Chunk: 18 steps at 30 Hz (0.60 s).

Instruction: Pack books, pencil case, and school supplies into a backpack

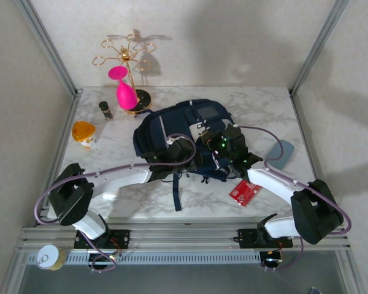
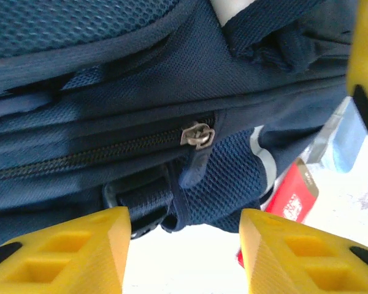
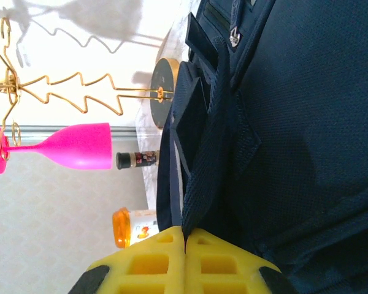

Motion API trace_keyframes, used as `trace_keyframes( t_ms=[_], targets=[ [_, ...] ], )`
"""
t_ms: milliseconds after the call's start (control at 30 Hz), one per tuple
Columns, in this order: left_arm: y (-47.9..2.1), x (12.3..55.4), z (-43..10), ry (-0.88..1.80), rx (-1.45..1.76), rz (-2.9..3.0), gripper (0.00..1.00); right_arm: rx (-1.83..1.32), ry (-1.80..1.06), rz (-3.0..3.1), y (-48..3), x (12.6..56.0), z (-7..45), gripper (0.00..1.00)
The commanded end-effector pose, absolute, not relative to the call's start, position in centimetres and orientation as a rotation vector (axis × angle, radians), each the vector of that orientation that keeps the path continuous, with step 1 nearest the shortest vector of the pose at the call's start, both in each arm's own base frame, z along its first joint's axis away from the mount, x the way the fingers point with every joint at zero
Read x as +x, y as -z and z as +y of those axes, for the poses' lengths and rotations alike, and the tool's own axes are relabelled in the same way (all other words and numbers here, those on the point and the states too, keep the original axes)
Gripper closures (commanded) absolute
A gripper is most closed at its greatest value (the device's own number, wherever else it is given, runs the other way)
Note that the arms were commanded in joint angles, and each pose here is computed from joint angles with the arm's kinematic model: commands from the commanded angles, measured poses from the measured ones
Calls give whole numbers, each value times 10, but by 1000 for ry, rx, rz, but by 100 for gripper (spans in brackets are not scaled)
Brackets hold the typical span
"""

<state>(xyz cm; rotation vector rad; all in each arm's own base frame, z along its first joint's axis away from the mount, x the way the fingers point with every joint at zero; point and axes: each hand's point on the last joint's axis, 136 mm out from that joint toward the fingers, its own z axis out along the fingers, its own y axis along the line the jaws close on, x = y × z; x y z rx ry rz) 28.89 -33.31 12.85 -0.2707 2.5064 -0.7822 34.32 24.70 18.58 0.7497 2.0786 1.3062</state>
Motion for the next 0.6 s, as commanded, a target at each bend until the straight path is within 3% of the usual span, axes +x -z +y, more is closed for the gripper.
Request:
trace_keyframes(
  t_ms=[0,567],
  targets=[
    [-134,299,-342,745,-240,2490,54,697,-1446,1950,-228,345,253,100],
    [-104,325,-348,624,-423,2474,76,725,-1454,1934,-224,344,250,100]
  ],
)
